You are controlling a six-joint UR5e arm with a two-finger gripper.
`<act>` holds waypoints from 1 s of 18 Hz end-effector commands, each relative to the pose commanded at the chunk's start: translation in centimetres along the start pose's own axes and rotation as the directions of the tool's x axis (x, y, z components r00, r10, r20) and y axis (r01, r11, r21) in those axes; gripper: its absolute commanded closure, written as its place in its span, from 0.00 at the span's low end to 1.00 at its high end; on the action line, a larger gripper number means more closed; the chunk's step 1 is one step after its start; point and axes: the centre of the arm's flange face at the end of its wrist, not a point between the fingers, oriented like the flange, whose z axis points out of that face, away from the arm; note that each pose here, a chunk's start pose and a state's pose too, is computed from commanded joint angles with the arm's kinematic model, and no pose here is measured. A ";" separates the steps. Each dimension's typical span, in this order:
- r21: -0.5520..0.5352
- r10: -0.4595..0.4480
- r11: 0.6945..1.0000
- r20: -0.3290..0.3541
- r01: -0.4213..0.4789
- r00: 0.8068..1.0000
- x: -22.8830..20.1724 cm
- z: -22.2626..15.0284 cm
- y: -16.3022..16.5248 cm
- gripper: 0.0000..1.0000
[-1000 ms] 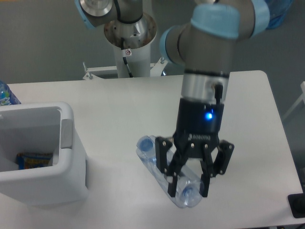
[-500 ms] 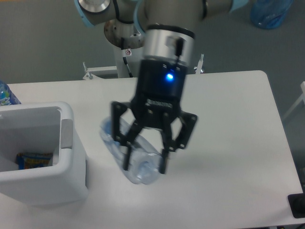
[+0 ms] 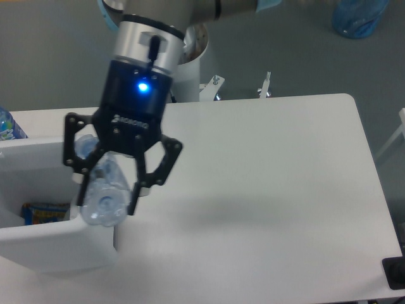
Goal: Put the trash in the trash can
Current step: 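Lift the bottle and carry it over the trash bin, then lower the bottle into the bin and open the gripper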
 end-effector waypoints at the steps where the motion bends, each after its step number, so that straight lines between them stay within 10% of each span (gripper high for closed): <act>1: -0.009 0.013 1.000 -0.010 -0.013 1.000 0.7 0.6 0.3 0.41; 15: -0.095 0.099 0.990 -0.092 -0.107 0.991 4.9 6.6 3.6 0.40; 18: -0.106 0.097 0.989 -0.096 -0.107 0.991 5.0 7.2 4.0 0.23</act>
